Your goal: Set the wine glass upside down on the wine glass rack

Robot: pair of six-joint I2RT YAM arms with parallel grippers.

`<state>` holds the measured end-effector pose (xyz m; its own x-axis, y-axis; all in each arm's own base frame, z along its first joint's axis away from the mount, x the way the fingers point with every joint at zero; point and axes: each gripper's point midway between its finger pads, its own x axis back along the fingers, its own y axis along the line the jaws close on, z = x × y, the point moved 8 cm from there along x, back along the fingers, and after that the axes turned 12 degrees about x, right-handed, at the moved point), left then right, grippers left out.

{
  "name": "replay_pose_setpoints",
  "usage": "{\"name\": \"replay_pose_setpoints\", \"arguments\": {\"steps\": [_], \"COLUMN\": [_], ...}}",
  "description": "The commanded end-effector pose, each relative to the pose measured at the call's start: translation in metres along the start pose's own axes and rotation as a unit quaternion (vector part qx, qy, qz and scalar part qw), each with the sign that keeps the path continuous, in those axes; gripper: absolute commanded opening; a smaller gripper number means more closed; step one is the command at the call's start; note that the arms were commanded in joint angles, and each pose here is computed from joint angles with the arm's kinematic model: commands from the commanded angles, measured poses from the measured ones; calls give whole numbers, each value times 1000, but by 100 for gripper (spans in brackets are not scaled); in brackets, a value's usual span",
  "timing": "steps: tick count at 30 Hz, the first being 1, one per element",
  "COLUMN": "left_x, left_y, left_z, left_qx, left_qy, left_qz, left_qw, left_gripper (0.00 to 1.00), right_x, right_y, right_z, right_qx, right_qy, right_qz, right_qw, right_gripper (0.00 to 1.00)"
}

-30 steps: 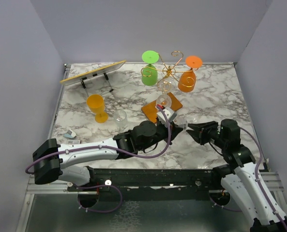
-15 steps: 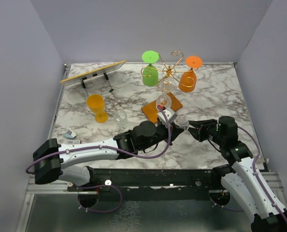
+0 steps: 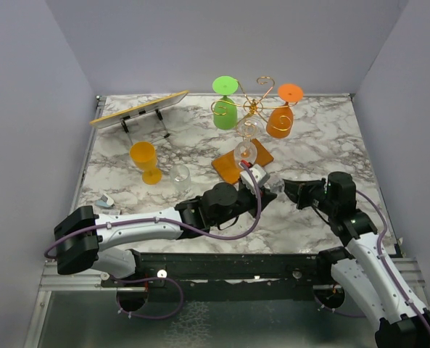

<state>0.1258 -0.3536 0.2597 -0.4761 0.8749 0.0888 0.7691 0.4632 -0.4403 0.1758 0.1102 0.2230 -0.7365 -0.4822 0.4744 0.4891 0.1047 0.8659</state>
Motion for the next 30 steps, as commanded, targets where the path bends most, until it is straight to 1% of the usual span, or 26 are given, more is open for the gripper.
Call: {"name": "replay_pose_setpoints", "arguments": {"steps": [1, 3, 6, 7, 9, 10, 12, 14, 16, 19, 21, 24, 26, 28, 30], "left_x": [0, 2, 6, 9, 14, 17, 22, 28, 34, 46, 54, 66, 74, 80, 86], "left_y": [-6, -4, -2, -1, 1, 1, 2, 3, 4, 1, -3, -7, -10, -11, -13], "left_z": [2, 2, 2, 1, -2, -2, -6, -12, -19, -26, -34, -50, -62, -73, -84], "left_qx": [3, 9, 17, 22, 32, 36, 44, 49, 41, -12, -42, -64, -65, -64, -63], "left_qy": [-2, -4, -10, -14, -22, -21, -20, -15, -6, 23, 34, 30, 11, -12, -32], "left_qz": [27, 22, 11, 6, -3, -6, -19, -41, -58, -44, -26, -15, -13, -17, -23], "left_qw": [1000, 1000, 1000, 1000, 999, 999, 999, 998, 997, 999, 998, 997, 998, 998, 997], "left_gripper": [0, 16, 36, 46, 63, 69, 76, 81, 83, 85, 86, 86, 86, 86, 87], "right_x": [3, 2, -1, -2, -4, -4, -4, -2, 2, 9, 14, 22, 28, 33, 34], "right_y": [7, 8, 11, 13, 20, 23, 29, 36, 43, 51, 55, 66, 74, 81, 90], "right_z": [4, 3, 0, -1, -5, -7, -11, -17, -21, -27, -31, -34, -35, -41, -44], "right_qx": [11, 19, 49, 66, 116, 145, 215, 278, 344, 428, 469, 527, 559, 560, 566], "right_qy": [20, 13, -5, -13, -33, -45, -74, -107, -136, -181, -209, -241, -259, -291, -302], "right_qz": [-29, -32, -35, -38, -45, -48, -48, -53, -70, -94, -106, -119, -131, -116, -110], "right_qw": [999, 999, 998, 997, 992, 987, 973, 953, 926, 880, 852, 806, 777, 767, 759], "right_gripper": [3, 1, 1, 1, 1, 1, 1, 1, 1, 1, 1, 1, 1, 1, 1]}}
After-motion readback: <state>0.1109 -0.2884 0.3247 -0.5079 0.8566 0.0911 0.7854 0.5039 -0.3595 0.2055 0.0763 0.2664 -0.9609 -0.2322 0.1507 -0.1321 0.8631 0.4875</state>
